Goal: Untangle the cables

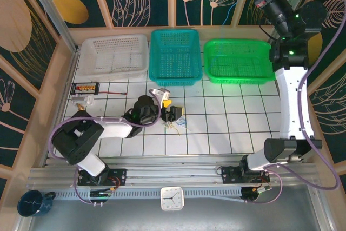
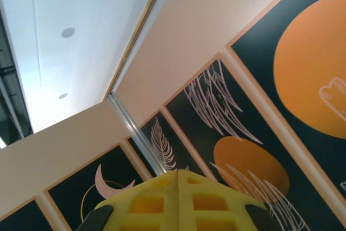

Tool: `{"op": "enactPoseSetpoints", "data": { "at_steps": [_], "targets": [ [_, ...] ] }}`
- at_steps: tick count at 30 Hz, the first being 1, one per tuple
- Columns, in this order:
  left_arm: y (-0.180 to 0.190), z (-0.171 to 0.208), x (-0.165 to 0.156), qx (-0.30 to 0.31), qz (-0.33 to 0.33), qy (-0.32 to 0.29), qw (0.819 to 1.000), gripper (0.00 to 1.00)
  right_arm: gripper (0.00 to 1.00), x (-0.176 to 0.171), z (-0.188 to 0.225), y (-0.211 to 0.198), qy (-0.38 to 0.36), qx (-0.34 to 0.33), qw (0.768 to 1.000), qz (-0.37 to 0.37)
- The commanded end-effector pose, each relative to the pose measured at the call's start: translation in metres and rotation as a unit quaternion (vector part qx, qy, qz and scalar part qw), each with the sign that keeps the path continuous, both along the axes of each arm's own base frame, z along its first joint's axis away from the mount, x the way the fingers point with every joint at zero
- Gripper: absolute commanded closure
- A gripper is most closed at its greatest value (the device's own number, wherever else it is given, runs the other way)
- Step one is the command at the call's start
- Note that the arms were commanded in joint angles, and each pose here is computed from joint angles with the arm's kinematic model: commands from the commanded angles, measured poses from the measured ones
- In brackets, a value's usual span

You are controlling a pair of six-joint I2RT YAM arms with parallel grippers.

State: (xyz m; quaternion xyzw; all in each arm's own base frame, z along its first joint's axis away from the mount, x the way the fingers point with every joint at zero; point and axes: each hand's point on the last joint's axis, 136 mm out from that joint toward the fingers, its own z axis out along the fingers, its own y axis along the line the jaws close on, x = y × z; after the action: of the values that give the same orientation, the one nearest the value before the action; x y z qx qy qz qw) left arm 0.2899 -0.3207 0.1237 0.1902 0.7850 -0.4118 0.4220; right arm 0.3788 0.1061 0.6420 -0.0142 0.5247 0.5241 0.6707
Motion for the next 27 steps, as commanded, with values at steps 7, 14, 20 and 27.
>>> {"op": "enactPoseSetpoints", "data": {
  "at_steps": [7,14,20,27],
  "targets": [
    [0.011,0.036,0.011,-0.027,0.052,-0.016,0.998,0.03,1.00,0.025,-0.002,0.025,-0.024,-0.036,0.999,0.011],
    [0.014,0.053,0.015,-0.036,0.068,-0.016,0.997,0.01,1.00,0.053,-0.017,0.026,-0.010,-0.047,0.999,-0.001],
    [0.021,0.059,0.016,-0.040,0.084,-0.018,0.996,0.01,1.00,0.077,-0.028,0.023,-0.004,-0.050,0.999,-0.019],
    [0.026,0.063,0.016,-0.039,0.095,-0.021,0.994,0.01,1.00,0.112,-0.045,0.004,0.009,-0.046,0.997,-0.059]
  ]
}}
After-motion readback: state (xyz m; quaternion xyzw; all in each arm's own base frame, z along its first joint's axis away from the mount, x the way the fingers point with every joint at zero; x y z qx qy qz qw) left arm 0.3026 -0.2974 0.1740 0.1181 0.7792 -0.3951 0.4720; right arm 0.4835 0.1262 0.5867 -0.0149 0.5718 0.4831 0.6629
